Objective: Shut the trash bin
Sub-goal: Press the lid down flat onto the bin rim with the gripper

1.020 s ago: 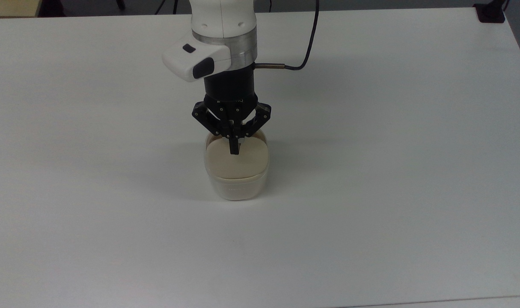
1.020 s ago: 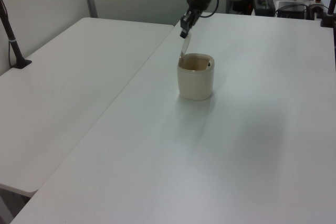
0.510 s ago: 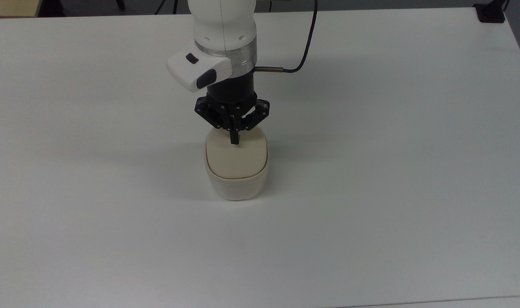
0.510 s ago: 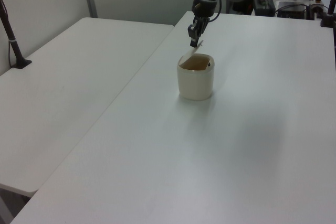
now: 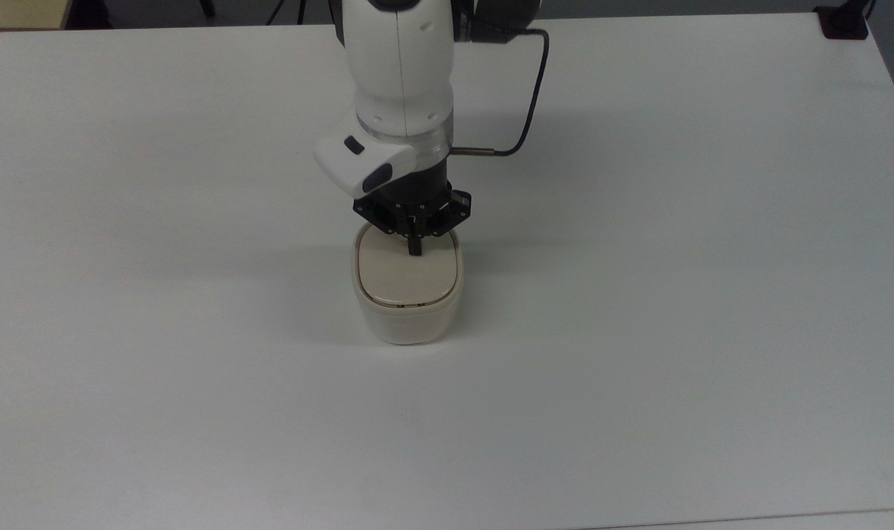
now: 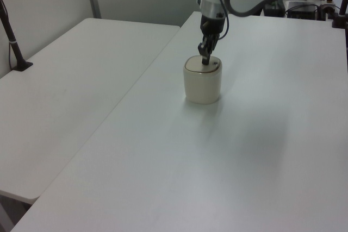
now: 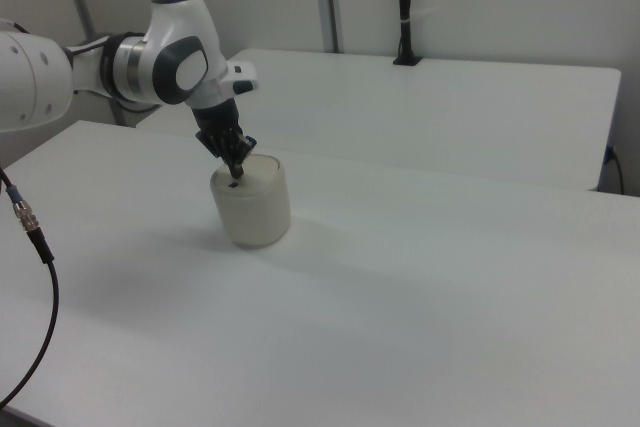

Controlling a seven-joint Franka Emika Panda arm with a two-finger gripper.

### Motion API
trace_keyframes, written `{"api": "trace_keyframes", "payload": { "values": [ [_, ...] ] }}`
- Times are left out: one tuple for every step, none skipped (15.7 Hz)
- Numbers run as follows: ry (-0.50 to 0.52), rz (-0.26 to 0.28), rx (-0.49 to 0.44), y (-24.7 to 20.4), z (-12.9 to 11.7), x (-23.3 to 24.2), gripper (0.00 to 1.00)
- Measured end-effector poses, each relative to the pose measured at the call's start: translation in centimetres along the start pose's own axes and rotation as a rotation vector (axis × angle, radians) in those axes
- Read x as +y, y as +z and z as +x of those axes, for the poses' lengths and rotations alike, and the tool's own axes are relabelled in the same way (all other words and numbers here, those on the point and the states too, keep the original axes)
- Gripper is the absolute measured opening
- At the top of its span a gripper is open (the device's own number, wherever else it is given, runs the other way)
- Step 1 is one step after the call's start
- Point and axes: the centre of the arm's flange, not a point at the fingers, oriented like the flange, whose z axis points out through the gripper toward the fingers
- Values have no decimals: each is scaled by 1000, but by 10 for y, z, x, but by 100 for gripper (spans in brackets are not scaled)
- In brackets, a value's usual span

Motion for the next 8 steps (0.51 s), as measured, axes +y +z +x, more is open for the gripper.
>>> {"api": "trace_keyframes", "payload": {
  "values": [
    [-3, -4, 2, 0, 1, -1, 1],
    [-5, -4, 3, -1, 1, -2, 1],
    [-7, -6, 2, 0, 1, -2, 1],
    [-10, -8, 3, -1, 1, -3, 1],
    [-11, -9, 3, 0, 1, -4, 1],
    [-12, -9, 3, -1, 1, -4, 1],
    [-12, -9, 4, -1, 1, -4, 1],
    [-12, -9, 4, -1, 1, -4, 1]
  ]
}}
